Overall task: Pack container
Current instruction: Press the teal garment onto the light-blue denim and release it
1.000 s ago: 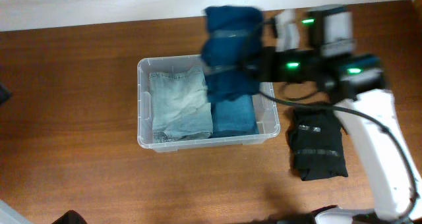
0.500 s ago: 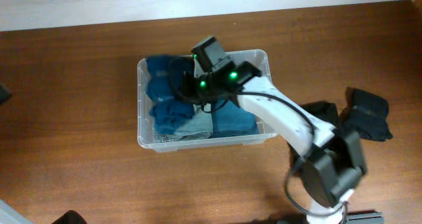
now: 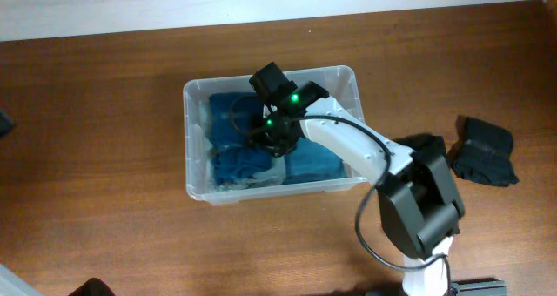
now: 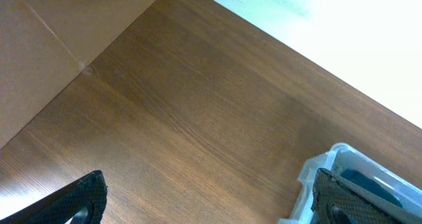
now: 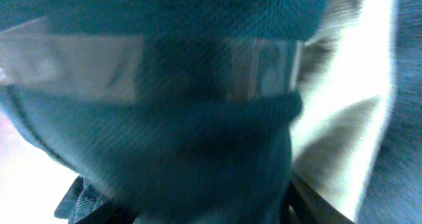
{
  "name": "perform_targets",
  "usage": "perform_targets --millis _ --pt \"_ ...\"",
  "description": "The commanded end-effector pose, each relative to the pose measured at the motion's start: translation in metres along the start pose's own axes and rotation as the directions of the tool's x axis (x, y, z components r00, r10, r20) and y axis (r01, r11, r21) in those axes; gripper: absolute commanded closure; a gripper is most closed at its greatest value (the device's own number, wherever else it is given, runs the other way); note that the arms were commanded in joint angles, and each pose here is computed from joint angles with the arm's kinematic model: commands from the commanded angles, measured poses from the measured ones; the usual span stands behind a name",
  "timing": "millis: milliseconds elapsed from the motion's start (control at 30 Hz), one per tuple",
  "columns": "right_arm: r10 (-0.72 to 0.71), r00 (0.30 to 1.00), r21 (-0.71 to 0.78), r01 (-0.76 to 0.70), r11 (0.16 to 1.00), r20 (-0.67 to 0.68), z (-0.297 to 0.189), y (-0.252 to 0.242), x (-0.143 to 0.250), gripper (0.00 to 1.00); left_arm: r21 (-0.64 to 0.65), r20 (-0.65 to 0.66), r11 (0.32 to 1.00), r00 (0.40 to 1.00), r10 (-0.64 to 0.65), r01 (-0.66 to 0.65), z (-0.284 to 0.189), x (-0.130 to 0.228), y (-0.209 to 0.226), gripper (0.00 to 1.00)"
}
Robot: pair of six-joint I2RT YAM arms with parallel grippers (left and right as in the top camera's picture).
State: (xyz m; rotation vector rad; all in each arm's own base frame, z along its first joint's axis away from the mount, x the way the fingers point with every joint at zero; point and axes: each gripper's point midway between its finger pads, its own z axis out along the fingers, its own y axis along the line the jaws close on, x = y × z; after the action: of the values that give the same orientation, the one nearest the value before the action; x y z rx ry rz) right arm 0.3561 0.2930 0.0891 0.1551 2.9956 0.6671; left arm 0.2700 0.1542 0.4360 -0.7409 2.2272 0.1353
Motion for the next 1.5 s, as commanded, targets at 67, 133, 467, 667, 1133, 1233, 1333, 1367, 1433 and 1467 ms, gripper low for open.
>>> perform_targets --millis 67,133,467,667,1133,1233,1333,1367,1433,1467 --pt "-0.116 0.946 0.124 0.082 0.989 0.303 -0.094 -0.006 -0.023 0.47 0.000 0.003 1.000 1.000 -0.009 0.009 0.000 -0.001 0.001 0.00" --pt "-0.148 0.917 0.077 0.129 0.989 0.371 -0.122 0.009 -0.025 0.47 0.000 0.003 1.000 1.000 -0.009 0.009 0.000 -0.001 0.001 0.00" --pt "-0.183 0.922 0.062 0.173 0.983 0.341 -0.071 0.031 -0.029 0.82 0.000 0.003 1.000 1.000 -0.009 0.009 0.000 -0.001 0.001 0.00" --pt "-0.134 0.988 0.022 0.133 0.991 0.081 0.039 0.015 -0.008 0.86 0.000 0.003 1.000 1.000 -0.009 0.009 0.000 -0.001 0.001 0.00" --pt "-0.023 1.000 -0.198 0.027 0.980 0.021 0.084 0.051 -0.019 0.60 0.000 0.003 1.000 1.000 -0.009 0.009 0.000 -0.001 0.001 0.00" --pt "-0.087 0.995 -0.212 0.097 0.972 0.059 0.061 0.063 -0.028 0.46 0.000 0.003 1.000 1.000 -0.009 0.009 0.000 -0.001 0.001 0.00" --pt "-0.195 0.972 -0.229 0.221 0.948 0.134 0.024 0.080 -0.037 0.44 0.000 0.003 1.000 1.000 -0.009 0.009 0.000 -0.001 0.001 0.00" --pt "-0.242 0.955 -0.222 0.277 0.935 0.172 0.006 0.087 -0.040 0.43 0.000 0.003 1.000 1.000 -0.009 0.009 0.000 -0.001 0.001 0.00" --pt "-0.289 0.923 -0.144 0.331 0.932 0.254 -0.033 0.087 -0.050 0.42 0.000 0.003 1.000 1.000 -0.009 0.009 0.000 -0.001 0.001 0.00" --pt "-0.304 0.906 -0.091 0.344 0.935 0.294 -0.052 0.083 -0.055 0.41 0.000 0.003 1.000 1.000 -0.009 0.009 0.000 -0.001 0.001 0.00"
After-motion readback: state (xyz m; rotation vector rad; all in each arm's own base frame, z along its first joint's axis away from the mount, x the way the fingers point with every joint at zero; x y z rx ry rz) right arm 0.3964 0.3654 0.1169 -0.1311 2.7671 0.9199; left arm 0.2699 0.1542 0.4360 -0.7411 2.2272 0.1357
